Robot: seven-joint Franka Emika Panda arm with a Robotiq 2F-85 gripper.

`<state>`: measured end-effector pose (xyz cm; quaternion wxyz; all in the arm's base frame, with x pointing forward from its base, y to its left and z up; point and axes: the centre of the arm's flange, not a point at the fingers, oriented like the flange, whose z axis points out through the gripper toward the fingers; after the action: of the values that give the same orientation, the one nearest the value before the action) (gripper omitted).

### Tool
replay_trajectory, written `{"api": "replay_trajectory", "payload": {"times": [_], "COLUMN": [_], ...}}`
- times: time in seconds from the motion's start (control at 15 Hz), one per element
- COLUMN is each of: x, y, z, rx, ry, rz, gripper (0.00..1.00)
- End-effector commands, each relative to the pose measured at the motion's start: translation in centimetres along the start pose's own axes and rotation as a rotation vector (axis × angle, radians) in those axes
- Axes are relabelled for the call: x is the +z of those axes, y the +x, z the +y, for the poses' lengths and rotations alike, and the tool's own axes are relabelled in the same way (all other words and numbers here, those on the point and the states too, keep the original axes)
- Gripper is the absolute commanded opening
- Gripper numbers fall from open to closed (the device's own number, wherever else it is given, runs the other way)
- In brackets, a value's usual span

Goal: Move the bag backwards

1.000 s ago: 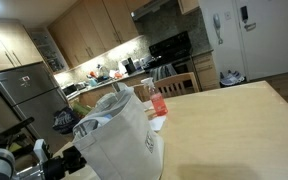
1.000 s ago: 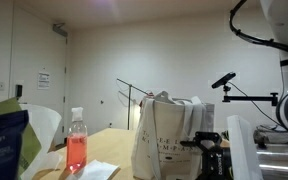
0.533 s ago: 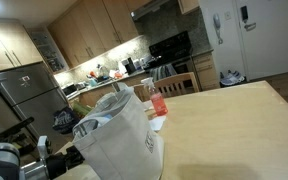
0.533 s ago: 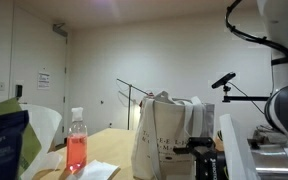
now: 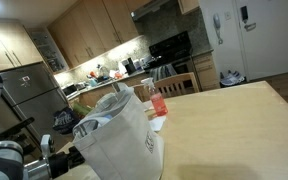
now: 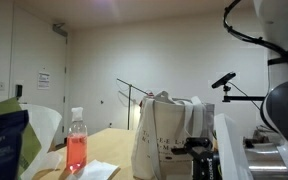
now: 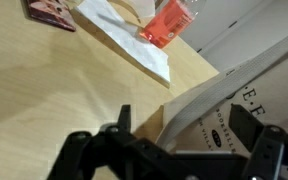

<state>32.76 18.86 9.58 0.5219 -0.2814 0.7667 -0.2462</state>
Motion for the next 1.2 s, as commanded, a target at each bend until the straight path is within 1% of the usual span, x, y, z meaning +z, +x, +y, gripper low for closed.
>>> {"api": "replay_trajectory", "payload": {"times": [0.0,0.2,0.33,0.47,0.67,0.87,1.0,1.13], "x": [-1.5,-3.0,-5.0,-7.6,-10.8,-12.6,-12.7,-12.3], "y": [0.0,0.7,0.3,-0.4,0.2,0.8,1.1,1.8], "z": [0.6,1.0,1.9,2.4,3.4,4.1,4.0,2.9], "rx": [0.058,0.126,0.173,0.215,0.268,0.294,0.303,0.319], "ry": [-0.177,-0.324,-0.388,-0.454,-0.547,-0.580,-0.563,-0.516], "rz": [-0.043,-0.110,-0.116,-0.159,-0.175,-0.169,-0.163,-0.148], "gripper": [1.00,1.00,1.00,1.00,1.00,1.00,1.00,1.00]}}
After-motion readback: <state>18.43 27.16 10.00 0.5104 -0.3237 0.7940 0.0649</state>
